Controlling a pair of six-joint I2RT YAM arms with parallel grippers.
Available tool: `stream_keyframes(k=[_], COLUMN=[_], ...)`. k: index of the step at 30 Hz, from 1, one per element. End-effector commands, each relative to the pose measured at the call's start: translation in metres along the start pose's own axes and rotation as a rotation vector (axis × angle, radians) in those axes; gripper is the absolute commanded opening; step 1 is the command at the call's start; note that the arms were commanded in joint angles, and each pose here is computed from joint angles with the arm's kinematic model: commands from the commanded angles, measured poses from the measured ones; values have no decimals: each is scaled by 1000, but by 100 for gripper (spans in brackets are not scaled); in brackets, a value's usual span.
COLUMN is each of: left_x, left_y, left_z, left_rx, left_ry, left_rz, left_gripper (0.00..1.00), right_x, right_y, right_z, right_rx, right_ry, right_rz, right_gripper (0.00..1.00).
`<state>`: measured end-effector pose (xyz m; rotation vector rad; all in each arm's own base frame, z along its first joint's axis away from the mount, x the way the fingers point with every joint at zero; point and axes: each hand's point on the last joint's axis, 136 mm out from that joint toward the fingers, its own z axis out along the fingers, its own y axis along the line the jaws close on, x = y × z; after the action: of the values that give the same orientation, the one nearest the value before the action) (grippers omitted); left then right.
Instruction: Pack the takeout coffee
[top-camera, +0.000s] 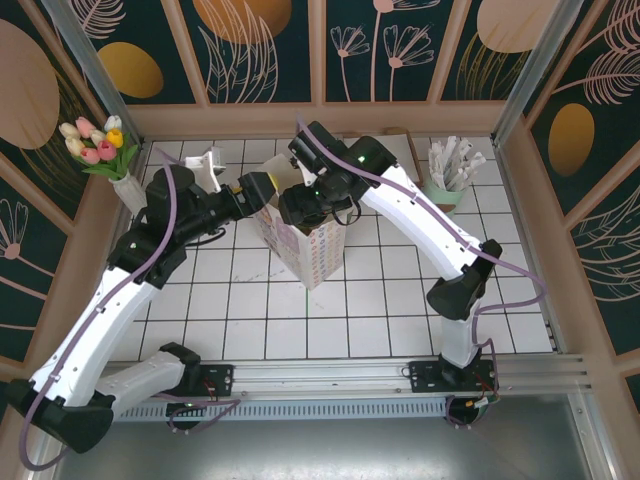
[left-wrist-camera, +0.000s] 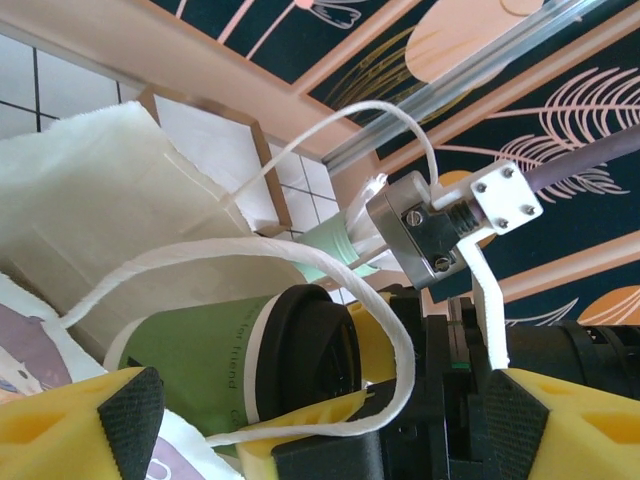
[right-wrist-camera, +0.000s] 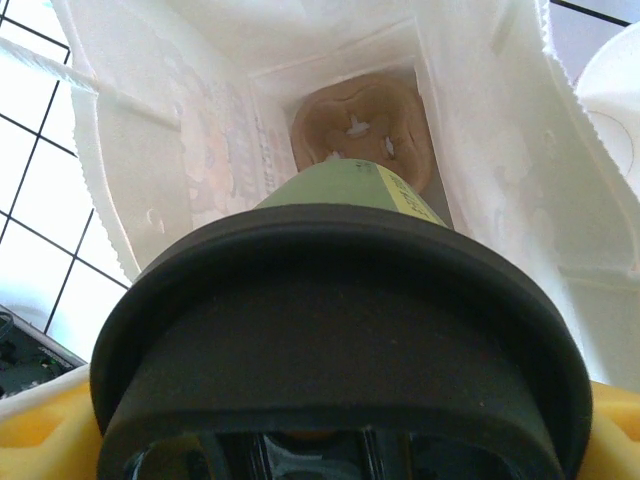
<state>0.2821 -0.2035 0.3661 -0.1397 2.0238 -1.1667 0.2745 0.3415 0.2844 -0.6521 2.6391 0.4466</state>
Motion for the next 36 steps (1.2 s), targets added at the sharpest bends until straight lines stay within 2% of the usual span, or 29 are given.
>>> stream_keyframes(k=[1, 6, 11, 21, 24, 36], left_x=[-2, 2, -5, 0, 4, 15], left_y=[-10, 0, 15, 31, 36, 46], left_z=[4, 13, 13, 13, 11, -4], left_rx=[45, -12, -100, -153, -172, -194], left_ry=[3, 44, 8, 6, 16, 17], left_rz=[21, 44, 59, 45, 51, 59], left_gripper=[84, 81, 76, 13, 0, 0], right_x=[-4, -5, -7, -10, -10, -28], right_y=[0, 1, 3, 6, 1, -4], right_z=[-2, -2, -5, -17, -9, 9], right_rx=[0, -4, -15, -36, -18, -40], right_ry=[-7, -10, -13, -54, -45, -72], right_rz=[-22, -27, -32, -3, 14, 88], right_gripper=[74, 74, 74, 73, 74, 73])
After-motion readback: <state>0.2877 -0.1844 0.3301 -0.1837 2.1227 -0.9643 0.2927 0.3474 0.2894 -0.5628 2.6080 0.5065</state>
